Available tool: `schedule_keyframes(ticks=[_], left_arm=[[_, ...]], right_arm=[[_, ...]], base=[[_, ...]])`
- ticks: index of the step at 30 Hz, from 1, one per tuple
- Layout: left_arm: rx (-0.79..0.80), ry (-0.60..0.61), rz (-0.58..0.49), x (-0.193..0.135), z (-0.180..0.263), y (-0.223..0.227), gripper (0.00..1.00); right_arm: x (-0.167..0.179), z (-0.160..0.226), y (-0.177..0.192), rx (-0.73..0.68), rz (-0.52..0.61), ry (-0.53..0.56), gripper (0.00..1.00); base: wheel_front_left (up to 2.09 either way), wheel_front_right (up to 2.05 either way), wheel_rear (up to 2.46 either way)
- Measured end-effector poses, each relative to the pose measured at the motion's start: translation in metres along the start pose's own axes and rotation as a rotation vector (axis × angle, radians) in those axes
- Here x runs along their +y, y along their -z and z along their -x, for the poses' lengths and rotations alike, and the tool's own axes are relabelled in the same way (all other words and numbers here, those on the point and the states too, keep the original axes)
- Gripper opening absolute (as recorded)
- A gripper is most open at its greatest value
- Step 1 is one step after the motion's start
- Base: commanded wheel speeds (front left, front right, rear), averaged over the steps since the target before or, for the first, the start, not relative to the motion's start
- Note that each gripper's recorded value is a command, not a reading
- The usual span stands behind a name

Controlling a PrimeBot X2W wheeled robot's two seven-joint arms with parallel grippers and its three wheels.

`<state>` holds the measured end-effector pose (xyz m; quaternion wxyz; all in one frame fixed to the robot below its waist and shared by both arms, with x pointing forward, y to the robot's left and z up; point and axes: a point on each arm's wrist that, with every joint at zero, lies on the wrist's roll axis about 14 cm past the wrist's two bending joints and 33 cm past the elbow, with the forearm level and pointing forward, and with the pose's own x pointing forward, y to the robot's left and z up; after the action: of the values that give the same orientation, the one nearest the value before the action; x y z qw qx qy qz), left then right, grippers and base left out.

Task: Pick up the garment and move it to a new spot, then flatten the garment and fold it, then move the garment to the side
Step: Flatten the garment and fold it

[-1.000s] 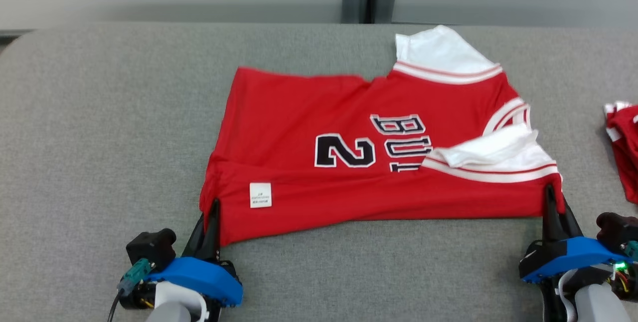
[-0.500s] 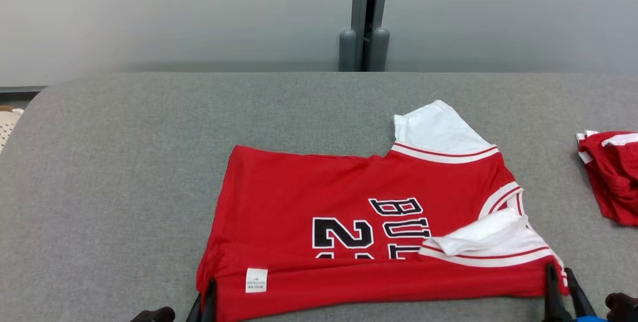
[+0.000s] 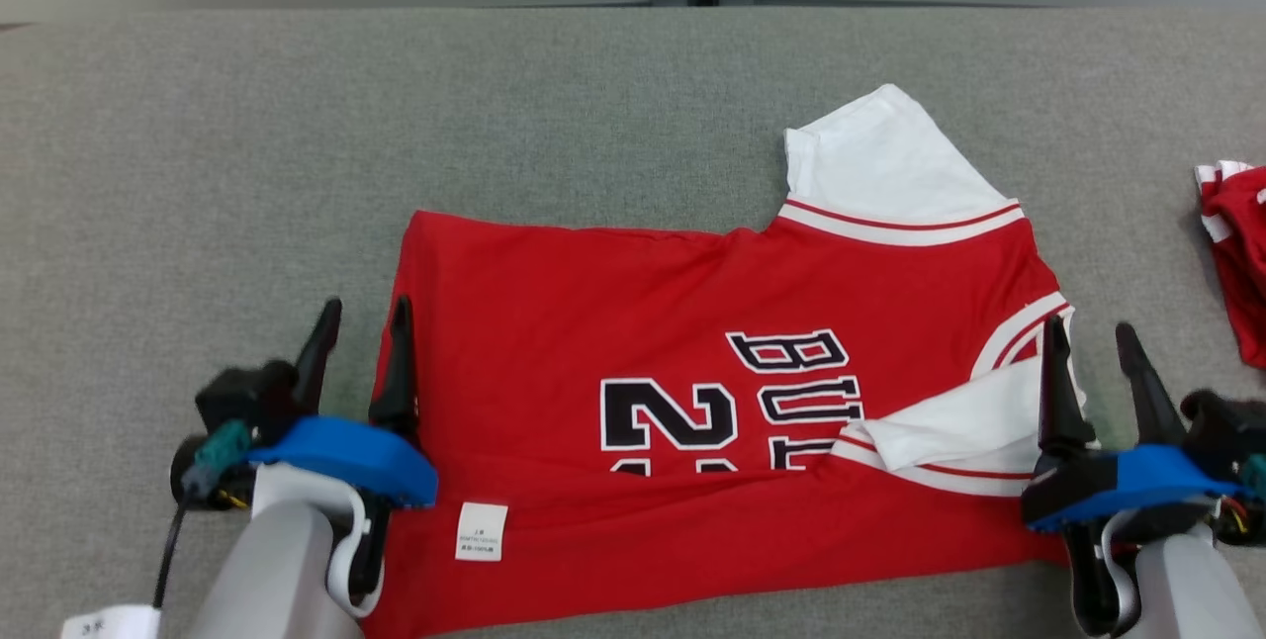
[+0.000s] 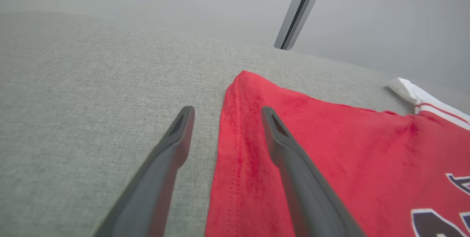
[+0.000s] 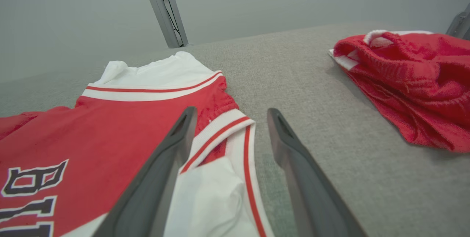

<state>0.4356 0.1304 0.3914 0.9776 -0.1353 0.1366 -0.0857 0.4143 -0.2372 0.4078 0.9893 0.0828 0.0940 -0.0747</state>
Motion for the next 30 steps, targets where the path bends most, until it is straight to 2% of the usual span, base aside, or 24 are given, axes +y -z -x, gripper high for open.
schedule_keyframes(ticks=[8,20,21,22,23,26,30], left_arm=[[0.085,0.025,-0.087,0.017,-0.058,0.005,1.00],[0.184,0.089,-0.162,0.010,-0.073,0.027,1.00],[0.196,0.102,-0.185,0.008,-0.073,0.030,0.78],[0.206,0.115,-0.206,0.006,-0.074,0.032,0.44],[0.218,0.122,-0.221,0.006,-0.074,0.034,0.00],[0.239,0.133,-0.257,0.006,-0.074,0.037,0.00],[0.237,0.105,-0.247,0.011,-0.075,0.034,0.00]], right_arm=[[0.017,-0.039,-0.010,-0.031,0.049,-0.048,1.00],[0.019,-0.063,-0.032,-0.092,0.110,-0.068,1.00],[0.021,-0.067,-0.035,-0.097,0.125,-0.077,1.00],[0.022,-0.070,-0.036,-0.098,0.140,-0.086,1.00],[0.023,-0.074,-0.036,-0.095,0.157,-0.095,1.00],[0.028,-0.087,-0.037,-0.084,0.203,-0.118,1.00],[0.037,-0.109,-0.044,-0.065,0.245,-0.142,1.00]], base=[[0.00,0.00,0.00],[0.00,0.00,0.00],[0.00,0.00,0.00],[0.00,0.00,0.00],[0.00,0.00,0.00],[0.00,0.00,0.00],[0.00,0.00,0.00]])
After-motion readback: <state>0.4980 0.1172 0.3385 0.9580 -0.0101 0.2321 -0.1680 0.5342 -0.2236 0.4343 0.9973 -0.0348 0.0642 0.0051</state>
